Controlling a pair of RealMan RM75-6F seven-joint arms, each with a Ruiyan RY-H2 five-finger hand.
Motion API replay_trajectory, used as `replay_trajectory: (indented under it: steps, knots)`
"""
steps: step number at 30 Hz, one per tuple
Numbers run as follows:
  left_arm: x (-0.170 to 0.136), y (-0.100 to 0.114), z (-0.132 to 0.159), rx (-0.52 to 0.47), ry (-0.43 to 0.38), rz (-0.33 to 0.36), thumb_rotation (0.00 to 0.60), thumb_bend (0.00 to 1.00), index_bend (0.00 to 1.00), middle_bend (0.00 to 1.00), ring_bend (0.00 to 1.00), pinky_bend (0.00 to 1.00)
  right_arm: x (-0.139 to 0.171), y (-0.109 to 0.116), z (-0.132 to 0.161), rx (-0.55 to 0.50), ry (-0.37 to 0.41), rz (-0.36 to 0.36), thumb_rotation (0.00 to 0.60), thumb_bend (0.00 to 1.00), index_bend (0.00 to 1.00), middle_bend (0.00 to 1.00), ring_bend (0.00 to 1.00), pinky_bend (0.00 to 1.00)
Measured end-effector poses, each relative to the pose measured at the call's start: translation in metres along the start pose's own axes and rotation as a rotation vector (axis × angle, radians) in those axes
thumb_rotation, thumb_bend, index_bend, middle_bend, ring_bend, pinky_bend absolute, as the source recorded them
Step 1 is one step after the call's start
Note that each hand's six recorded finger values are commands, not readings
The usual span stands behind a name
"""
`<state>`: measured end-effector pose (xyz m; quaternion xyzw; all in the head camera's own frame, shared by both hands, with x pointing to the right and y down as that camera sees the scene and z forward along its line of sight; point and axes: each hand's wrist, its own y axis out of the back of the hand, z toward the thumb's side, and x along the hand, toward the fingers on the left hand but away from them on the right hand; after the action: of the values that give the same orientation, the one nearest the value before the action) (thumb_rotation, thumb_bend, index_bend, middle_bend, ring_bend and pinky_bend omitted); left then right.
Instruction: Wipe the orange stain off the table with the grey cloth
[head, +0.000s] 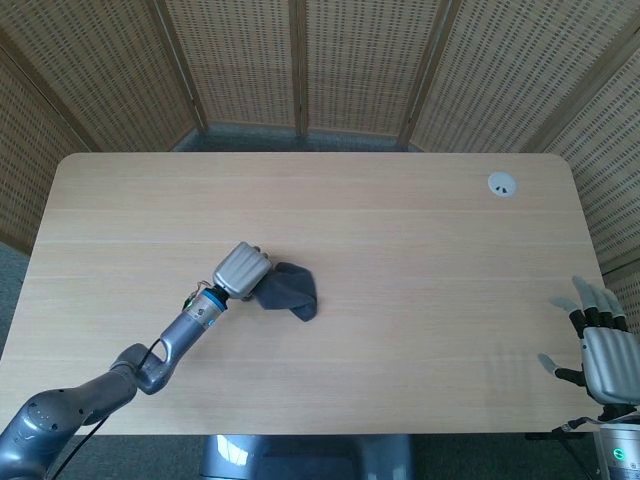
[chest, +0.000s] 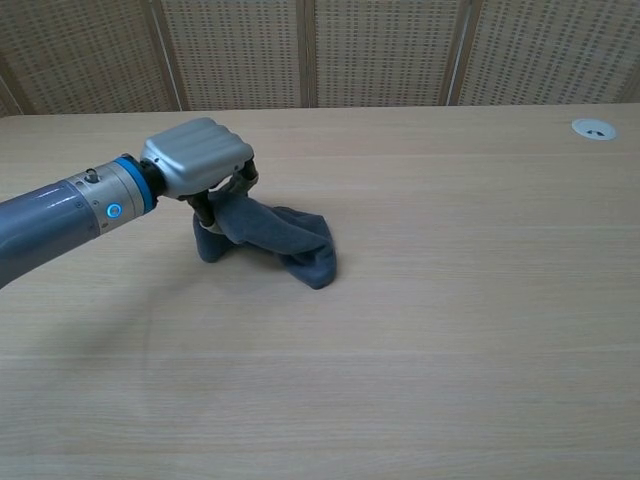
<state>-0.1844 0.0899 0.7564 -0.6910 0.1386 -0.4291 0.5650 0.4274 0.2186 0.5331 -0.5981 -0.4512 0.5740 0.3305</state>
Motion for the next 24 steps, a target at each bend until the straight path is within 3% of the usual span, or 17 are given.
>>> replay_trajectory:
  steps: [7,18,24]
  knots:
    - [-0.015,-0.009,-0.029,0.044,0.031,-0.029,0.600,0.15,0.75,0.68,0.64,0.90,0.000,0.002,-0.001,-0.005,-0.002,-0.003,0.600,0.00,0.24,0.00,0.00,0.00]
    - [-0.058,-0.019,-0.117,0.124,0.172,-0.090,0.600,0.15,0.75,0.68,0.64,0.90,0.001,0.002,0.000,-0.008,0.000,-0.003,0.600,0.00,0.24,0.00,0.00,0.00]
    - [-0.070,-0.001,-0.160,0.138,0.256,-0.058,0.600,0.15,0.75,0.68,0.64,0.90,0.000,0.000,0.001,-0.004,0.003,0.005,0.600,0.00,0.24,0.00,0.00,0.00]
